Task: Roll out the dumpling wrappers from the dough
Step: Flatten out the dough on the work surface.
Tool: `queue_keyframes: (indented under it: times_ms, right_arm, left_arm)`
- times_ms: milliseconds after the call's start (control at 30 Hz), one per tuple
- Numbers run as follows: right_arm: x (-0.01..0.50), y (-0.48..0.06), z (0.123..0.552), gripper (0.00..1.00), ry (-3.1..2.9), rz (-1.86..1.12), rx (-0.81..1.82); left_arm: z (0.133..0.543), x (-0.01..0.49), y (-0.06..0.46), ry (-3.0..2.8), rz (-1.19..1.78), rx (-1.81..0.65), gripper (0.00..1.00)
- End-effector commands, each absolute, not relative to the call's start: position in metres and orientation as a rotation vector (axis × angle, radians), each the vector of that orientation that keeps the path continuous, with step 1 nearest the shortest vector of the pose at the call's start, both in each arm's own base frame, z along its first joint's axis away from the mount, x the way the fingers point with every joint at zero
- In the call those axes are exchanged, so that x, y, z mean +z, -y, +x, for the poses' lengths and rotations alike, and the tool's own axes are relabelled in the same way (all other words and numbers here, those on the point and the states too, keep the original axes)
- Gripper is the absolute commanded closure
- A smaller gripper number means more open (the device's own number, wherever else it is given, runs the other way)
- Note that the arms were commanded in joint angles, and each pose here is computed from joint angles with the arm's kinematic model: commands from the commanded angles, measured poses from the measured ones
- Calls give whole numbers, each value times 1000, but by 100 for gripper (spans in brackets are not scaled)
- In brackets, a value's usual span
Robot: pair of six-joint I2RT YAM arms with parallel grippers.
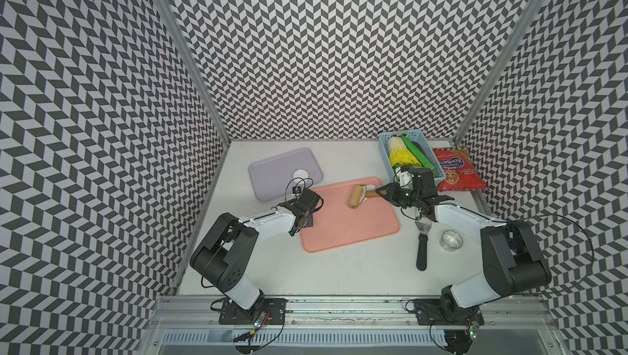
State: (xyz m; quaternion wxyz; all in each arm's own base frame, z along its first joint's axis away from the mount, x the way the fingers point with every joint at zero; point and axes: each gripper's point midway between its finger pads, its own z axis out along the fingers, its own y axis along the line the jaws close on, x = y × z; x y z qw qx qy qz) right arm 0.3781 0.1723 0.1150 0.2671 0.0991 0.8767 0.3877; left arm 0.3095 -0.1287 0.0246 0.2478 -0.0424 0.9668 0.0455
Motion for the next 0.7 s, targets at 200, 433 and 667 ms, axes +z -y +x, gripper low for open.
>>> queue_keyframes:
  times_ms: [200,433,667]
  right_arm:
    - [45,-143,381,100,-2487,440,836]
    - [60,-87,372,100,-2420,584,761]
    - [50,-78,374,100,-2434,602,724]
  left_arm:
    - [266,-1,112,-2796,64,296,100]
    - [266,-3,110,-2801,48,307,100]
    - [268,-3,111,-2798,50,306,100]
